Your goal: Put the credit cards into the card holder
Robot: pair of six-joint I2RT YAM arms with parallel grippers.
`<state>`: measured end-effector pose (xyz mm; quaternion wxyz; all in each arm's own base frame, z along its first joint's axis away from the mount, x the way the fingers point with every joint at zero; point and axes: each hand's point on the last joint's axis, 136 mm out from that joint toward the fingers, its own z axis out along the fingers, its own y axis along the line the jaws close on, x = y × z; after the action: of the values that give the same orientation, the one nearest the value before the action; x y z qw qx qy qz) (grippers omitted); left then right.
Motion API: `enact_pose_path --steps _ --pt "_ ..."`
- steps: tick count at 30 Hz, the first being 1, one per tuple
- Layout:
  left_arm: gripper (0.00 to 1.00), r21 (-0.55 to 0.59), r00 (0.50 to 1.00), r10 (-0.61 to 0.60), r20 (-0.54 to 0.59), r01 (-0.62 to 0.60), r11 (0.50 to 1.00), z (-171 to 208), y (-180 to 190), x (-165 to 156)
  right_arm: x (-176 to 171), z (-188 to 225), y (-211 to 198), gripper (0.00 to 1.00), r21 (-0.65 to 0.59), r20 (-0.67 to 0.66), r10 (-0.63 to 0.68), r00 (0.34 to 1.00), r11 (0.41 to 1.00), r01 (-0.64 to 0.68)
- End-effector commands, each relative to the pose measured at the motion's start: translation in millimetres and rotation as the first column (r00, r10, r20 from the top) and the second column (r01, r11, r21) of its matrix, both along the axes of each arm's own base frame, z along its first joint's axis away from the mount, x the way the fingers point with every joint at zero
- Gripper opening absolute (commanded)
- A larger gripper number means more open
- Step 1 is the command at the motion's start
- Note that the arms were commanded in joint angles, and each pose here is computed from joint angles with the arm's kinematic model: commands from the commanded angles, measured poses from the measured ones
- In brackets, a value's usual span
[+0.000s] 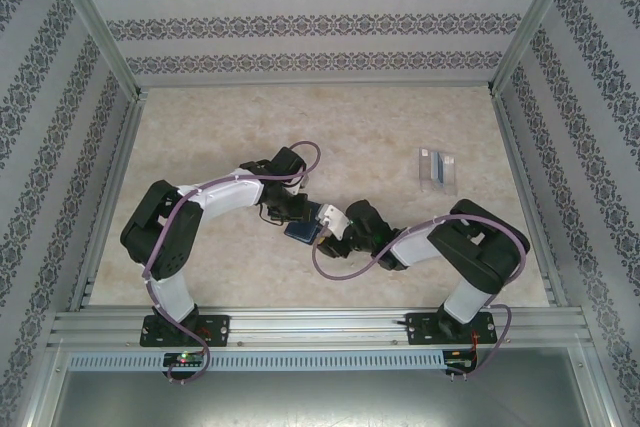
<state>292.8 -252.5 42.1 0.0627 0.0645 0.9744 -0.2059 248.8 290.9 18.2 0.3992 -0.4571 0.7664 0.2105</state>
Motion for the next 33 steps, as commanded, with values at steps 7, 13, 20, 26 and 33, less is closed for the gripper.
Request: enact_pose_path --steps 7,13,20,26,33 --pt "0.19 0.026 1.0 0.003 0.007 -0.003 1.0 -6.8 0.7 -0.3 12.4 14.6 5.3 0.29 0.037 0.097 0.003 0.995 0.999 -0.007" --pt "0.21 0.027 1.0 0.018 0.018 -0.018 0.999 -0.4 1.7 1.9 12.8 16.3 -6.4 0.19 0.108 0.122 -0.066 0.99 0.993 0.053" --pt "0.27 -0.005 1.0 0.028 0.013 -0.028 1.0 2.8 -2.5 0.7 5.2 17.2 -16.2 0.19 0.176 0.159 -0.12 0.98 0.98 0.091" --pt "0.24 -0.066 1.0 0.0 -0.03 -0.002 0.998 -15.6 -26.9 -3.9 -4.5 24.0 -5.4 0.18 0.219 0.166 -0.049 0.985 0.976 0.011" --pt "0.22 0.016 1.0 0.02 -0.016 -0.02 1.0 -22.3 -15.9 -0.4 -4.9 30.8 -10.1 0.19 0.243 0.178 -0.057 0.982 0.97 0.013"
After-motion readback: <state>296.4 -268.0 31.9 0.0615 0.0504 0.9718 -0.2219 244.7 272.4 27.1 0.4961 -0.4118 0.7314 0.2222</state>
